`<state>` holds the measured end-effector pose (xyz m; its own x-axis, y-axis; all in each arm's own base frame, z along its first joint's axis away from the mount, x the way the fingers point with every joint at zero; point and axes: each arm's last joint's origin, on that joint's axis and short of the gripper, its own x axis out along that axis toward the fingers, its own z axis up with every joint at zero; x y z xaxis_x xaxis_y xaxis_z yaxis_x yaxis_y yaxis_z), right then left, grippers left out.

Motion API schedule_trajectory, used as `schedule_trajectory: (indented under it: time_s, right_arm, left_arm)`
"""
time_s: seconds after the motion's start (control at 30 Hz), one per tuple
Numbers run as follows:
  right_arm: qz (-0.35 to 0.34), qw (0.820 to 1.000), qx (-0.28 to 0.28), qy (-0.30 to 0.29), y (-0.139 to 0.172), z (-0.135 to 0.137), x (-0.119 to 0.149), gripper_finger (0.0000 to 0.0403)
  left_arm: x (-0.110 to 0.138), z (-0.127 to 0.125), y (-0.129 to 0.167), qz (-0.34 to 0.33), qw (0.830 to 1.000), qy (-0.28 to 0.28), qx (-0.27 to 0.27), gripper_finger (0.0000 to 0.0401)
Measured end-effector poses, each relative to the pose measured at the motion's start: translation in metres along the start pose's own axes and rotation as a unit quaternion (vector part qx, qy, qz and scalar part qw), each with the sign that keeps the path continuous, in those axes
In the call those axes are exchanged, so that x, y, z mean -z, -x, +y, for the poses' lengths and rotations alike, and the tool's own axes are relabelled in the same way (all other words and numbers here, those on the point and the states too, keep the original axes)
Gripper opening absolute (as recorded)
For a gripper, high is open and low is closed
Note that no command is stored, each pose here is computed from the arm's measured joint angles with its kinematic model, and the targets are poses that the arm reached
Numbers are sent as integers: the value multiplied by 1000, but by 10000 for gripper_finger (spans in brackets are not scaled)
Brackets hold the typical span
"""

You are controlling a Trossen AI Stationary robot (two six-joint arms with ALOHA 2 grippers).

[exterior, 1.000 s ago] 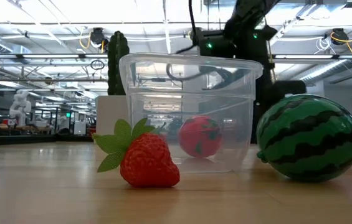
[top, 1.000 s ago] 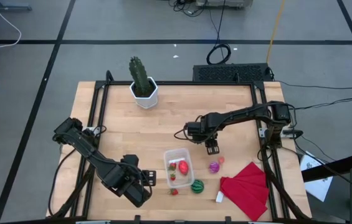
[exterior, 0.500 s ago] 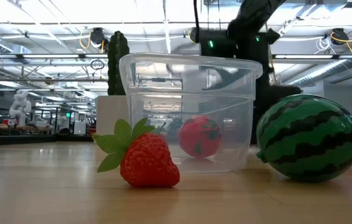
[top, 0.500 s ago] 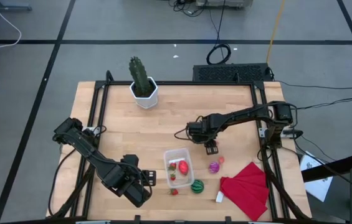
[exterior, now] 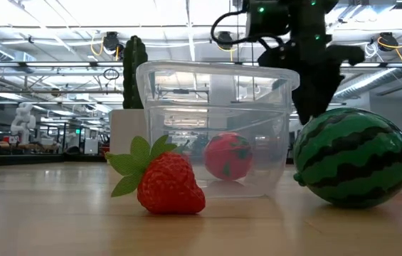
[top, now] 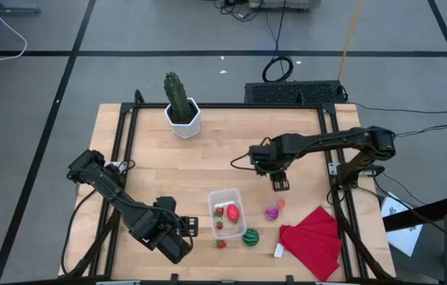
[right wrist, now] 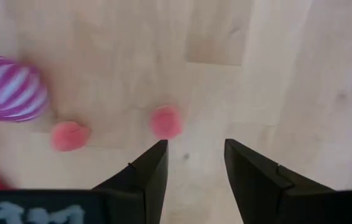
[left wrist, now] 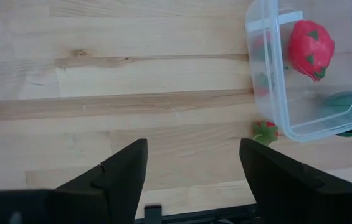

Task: Pick and placing Produce into tupperware
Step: Put the top peach into the transparent bin

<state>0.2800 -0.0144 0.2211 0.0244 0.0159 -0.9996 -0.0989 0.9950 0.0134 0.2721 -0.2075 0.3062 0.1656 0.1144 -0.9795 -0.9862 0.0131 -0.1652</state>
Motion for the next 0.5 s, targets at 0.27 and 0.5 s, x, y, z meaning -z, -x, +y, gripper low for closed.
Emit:
schedule_trajectory:
  time_s: [0.27, 0.5]
  right_arm:
    - [2, 1000, -17, -12, -7, 17, 11, 151]
    - [8, 1000, -20, 2, -23, 28, 16, 151]
  left_arm:
    - [-1, 0, 0, -10, 1000, -5, 7, 258]
    - [-1, 0, 0, -10, 1000, -4, 8, 258]
